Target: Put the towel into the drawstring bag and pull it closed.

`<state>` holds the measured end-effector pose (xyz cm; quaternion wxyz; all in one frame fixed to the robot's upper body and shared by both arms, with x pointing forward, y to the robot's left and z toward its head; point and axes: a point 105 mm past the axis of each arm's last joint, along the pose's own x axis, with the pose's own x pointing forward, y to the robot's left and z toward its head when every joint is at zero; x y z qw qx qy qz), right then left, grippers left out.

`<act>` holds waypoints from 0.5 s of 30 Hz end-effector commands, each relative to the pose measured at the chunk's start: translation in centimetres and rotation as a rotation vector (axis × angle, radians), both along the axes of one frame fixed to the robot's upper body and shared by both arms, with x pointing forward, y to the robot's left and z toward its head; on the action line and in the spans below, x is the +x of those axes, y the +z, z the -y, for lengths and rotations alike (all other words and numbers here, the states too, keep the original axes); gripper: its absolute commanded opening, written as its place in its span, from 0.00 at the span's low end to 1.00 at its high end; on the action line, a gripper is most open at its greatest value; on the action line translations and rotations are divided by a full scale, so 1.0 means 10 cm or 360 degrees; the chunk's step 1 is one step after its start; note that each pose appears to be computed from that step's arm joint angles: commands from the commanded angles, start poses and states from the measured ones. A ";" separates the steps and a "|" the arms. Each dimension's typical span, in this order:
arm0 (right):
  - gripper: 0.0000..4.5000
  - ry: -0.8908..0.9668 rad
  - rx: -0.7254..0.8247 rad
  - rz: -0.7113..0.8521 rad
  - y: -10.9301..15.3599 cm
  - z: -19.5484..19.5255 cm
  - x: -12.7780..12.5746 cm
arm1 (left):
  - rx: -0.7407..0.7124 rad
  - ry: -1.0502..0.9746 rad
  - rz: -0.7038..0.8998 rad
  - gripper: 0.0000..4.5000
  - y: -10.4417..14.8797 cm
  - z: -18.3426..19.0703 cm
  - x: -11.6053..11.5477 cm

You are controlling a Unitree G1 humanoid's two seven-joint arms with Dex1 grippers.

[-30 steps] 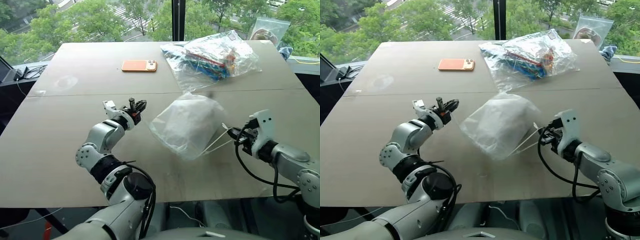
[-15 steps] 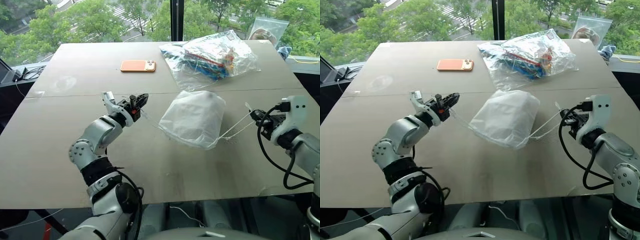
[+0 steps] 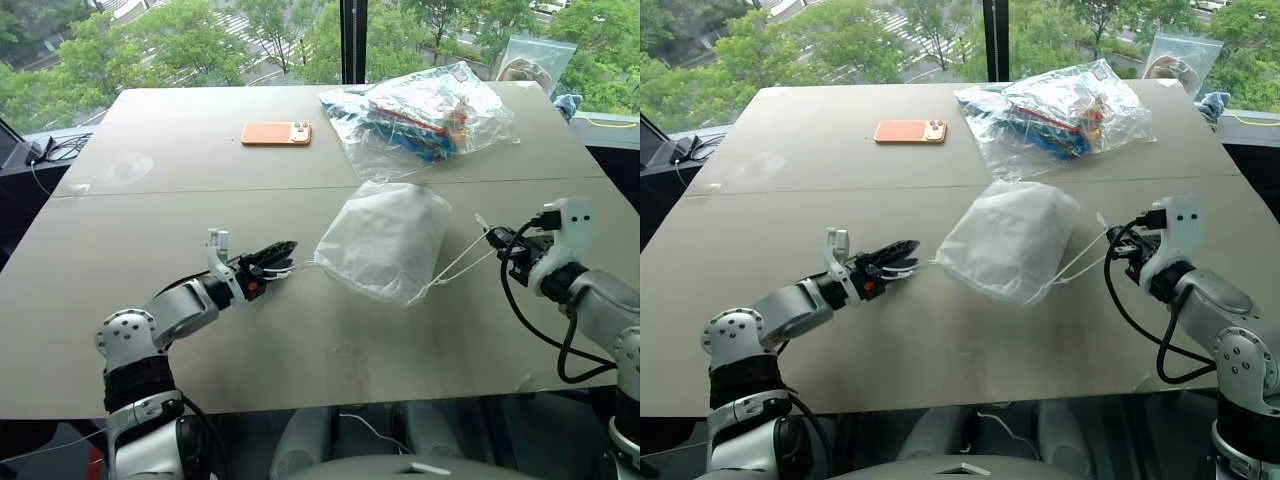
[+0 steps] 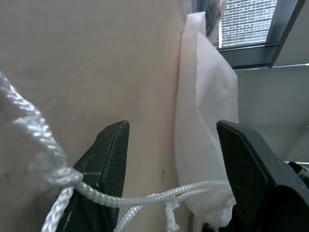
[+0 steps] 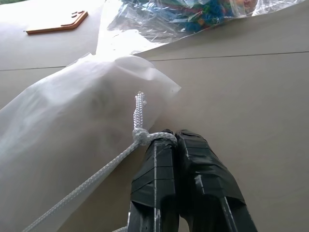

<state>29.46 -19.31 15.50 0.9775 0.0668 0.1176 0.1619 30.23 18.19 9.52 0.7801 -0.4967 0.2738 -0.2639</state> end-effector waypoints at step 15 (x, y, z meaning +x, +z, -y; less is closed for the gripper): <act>0.00 0.0041 -0.0026 0.0049 0.07 -0.05 -0.04 | 0.0094 -0.0288 0.0025 0.67 0.06 0.14 -0.20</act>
